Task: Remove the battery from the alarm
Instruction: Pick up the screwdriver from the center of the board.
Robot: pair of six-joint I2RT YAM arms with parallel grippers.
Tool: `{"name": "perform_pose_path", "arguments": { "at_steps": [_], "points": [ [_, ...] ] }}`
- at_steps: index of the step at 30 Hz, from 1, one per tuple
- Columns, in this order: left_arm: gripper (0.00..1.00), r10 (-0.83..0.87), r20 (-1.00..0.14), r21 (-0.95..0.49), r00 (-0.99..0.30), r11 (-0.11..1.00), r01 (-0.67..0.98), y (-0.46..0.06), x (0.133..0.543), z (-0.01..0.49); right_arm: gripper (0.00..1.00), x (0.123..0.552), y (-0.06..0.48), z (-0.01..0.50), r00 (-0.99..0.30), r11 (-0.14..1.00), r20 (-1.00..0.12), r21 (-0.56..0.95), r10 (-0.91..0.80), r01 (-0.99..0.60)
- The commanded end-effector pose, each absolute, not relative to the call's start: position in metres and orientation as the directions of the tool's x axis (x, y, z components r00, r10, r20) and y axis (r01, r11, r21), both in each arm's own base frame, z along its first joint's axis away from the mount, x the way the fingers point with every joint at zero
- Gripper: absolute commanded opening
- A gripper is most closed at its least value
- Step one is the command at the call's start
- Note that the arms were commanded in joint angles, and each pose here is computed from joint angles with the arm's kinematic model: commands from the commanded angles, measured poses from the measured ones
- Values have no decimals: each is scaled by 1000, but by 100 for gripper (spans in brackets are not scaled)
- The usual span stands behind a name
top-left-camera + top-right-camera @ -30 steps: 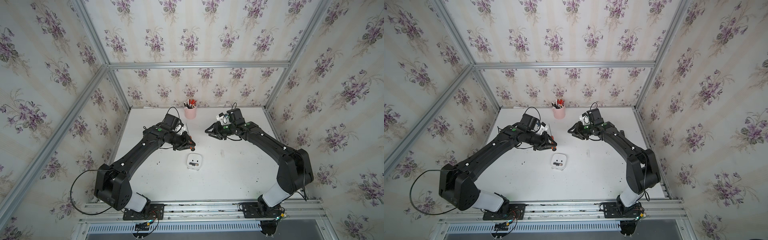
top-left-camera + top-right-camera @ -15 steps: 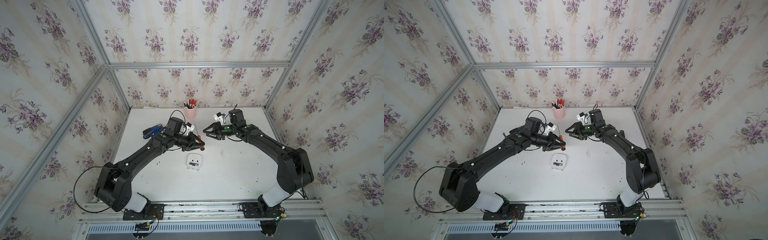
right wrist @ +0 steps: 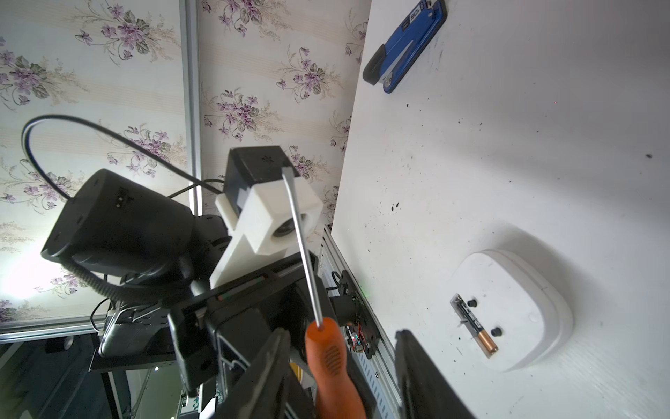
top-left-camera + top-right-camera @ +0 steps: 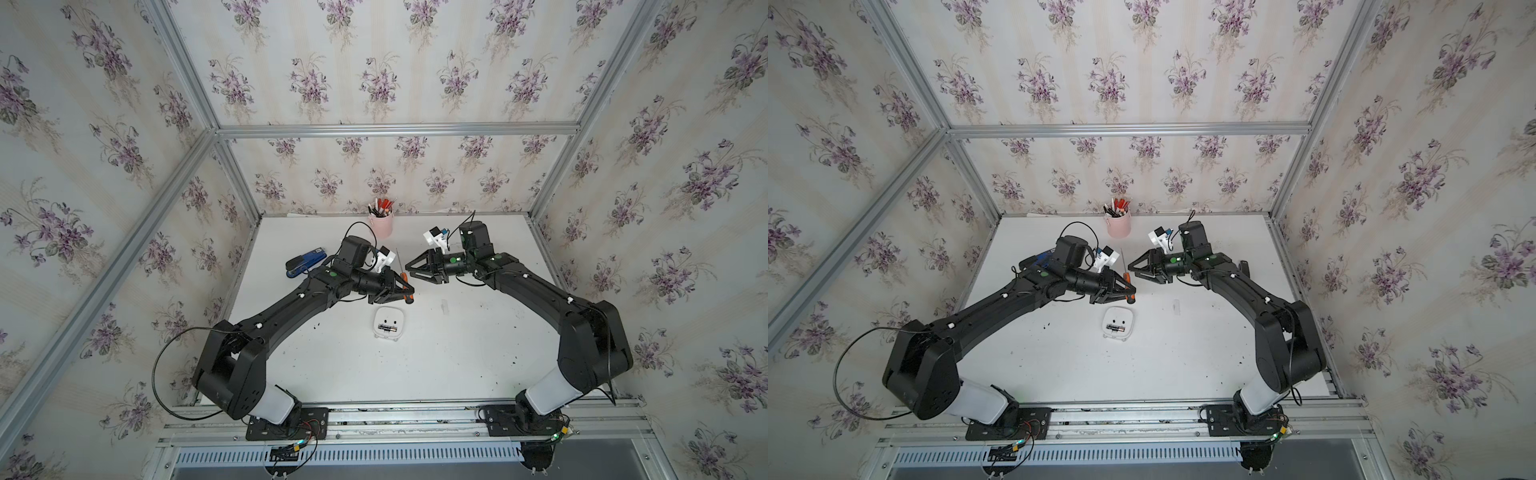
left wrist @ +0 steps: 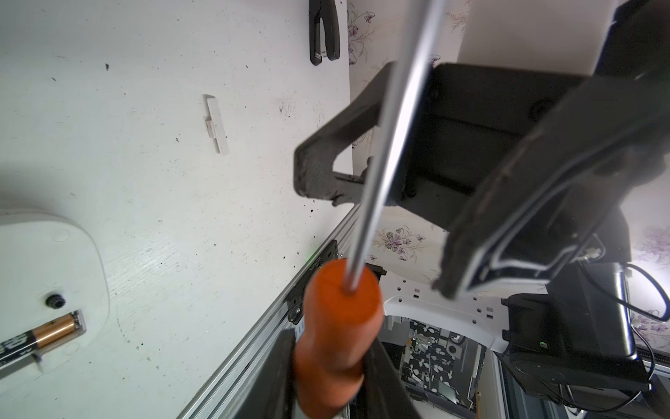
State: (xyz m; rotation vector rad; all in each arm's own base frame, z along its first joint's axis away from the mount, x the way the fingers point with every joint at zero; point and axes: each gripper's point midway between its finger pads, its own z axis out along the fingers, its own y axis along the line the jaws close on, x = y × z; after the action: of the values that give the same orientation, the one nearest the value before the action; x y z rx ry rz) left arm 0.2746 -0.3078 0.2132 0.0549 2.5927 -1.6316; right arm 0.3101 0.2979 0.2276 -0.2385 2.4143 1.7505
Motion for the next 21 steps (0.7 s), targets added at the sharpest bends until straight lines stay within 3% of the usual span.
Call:
{"name": "perform_pose_path", "arguments": {
  "at_steps": [1,15,21],
  "points": [
    [21,0,-114,-902,-993,419,104,-310,277,215,51,305,299,236,-964,270,-258,926,-60,-265],
    [21,32,-125,-902,-992,412,127,-316,271,218,48,285,314,215,-955,307,-261,906,-138,-292],
    [21,32,-123,-900,-992,416,125,-316,271,217,37,282,314,209,-959,325,-247,904,-136,-279]
  ]
}}
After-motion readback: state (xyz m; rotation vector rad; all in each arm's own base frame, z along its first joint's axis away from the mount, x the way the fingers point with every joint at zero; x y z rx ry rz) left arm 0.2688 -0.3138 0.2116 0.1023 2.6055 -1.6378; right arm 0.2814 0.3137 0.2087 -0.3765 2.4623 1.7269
